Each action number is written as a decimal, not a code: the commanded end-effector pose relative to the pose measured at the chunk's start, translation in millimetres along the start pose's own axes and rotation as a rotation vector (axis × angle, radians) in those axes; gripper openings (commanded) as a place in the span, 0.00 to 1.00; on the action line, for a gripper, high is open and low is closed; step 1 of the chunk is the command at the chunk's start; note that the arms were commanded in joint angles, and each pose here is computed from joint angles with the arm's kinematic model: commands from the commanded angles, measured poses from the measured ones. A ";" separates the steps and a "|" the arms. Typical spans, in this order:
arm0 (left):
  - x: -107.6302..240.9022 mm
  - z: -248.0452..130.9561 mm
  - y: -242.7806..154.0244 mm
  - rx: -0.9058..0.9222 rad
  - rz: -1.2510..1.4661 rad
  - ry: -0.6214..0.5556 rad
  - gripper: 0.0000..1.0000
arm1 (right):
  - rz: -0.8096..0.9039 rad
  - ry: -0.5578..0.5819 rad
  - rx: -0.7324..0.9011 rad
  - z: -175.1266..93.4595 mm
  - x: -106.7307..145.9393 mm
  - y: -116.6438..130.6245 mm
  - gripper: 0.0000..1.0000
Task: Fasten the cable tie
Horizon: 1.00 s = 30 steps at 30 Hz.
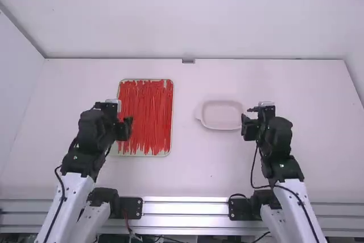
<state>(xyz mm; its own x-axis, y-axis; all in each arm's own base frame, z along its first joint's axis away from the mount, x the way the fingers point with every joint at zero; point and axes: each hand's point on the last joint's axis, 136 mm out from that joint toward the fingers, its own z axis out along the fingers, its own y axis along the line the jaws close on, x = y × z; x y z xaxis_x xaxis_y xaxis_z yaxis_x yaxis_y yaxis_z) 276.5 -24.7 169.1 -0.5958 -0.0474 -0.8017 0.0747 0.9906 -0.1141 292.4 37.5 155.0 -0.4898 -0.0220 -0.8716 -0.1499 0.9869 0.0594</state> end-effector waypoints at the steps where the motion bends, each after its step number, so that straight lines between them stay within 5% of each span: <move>1: -13.5 -0.2 -8.2 0.034 -0.002 0.009 0.63 | 0.001 -0.007 -0.024 2.1 -17.6 5.5 0.64; 18: -22.7 32.8 -20.2 0.076 -0.123 0.280 0.91 | 0.080 0.255 -0.097 50.0 -5.6 26.2 0.91; 30: -22.5 43.4 -21.3 0.080 -0.150 0.359 0.99 | 0.076 0.316 -0.127 65.5 -2.2 38.8 0.99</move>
<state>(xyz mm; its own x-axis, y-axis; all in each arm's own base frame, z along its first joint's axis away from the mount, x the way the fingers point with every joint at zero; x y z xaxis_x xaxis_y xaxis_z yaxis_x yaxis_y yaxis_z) 319.0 -46.4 155.9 -0.8510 -0.1270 -0.5096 0.0085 0.9669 -0.2551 335.0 85.9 115.4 -0.7577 -0.0296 -0.6520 -0.2017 0.9607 0.1908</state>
